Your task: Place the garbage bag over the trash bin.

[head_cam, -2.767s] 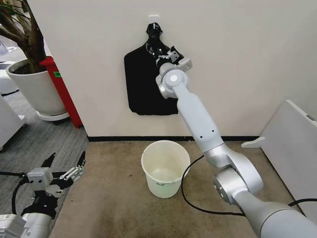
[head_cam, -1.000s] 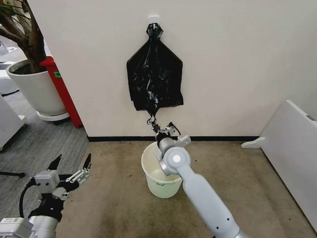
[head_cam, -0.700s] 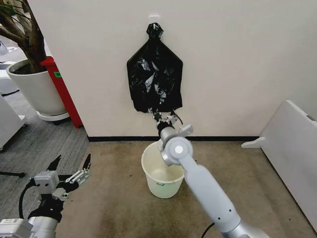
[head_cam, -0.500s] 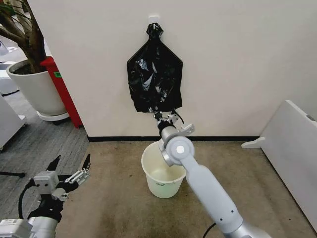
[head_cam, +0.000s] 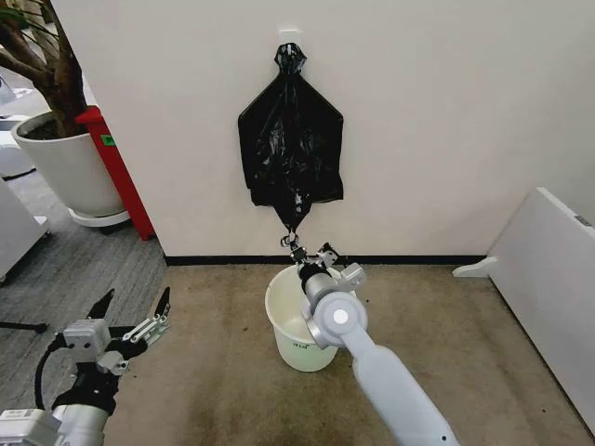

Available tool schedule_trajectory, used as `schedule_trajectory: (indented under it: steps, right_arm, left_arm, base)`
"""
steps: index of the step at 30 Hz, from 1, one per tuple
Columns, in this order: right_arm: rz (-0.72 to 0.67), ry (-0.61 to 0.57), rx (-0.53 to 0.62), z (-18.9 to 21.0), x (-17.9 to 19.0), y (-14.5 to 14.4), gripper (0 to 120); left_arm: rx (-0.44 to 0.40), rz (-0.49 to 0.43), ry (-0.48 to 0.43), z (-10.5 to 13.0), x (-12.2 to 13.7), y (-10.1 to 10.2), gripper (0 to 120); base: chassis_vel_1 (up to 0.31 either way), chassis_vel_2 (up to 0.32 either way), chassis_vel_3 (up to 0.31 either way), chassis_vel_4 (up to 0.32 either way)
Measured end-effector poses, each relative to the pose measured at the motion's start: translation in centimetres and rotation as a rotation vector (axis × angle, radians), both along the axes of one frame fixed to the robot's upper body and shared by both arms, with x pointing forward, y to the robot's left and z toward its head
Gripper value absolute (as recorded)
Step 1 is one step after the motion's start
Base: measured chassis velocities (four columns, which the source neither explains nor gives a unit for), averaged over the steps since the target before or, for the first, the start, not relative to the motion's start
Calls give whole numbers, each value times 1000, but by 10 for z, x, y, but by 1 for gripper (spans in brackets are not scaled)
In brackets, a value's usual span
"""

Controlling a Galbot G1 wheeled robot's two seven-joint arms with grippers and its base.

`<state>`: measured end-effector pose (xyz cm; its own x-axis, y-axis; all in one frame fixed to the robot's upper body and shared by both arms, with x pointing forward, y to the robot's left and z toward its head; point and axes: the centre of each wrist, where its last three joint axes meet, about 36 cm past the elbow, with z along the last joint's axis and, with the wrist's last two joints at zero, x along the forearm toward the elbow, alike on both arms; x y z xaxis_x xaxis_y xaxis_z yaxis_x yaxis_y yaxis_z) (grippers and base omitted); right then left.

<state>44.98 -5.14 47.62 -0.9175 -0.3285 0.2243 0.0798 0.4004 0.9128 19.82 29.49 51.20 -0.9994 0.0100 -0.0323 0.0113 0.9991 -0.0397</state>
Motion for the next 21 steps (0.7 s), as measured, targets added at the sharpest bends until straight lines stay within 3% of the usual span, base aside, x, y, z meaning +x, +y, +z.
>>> schedule_trajectory:
  steps: [8,14,21]
  right_arm:
    - [17,-143,-10,49,30,2,0]
    - [32,-163,-20,57,35,6,0]
    - [45,-146,-48,48,35,12,0]
  left_arm:
    - [13,-23,-11,5,6,4,100]
    - [31,-67,-33,14,18,8,100]
    - [72,-179,-65,49,61,18,100]
  base:
    - [0,0,0,0]
    - [0,0,0,0]
    - [0,0,0,0]
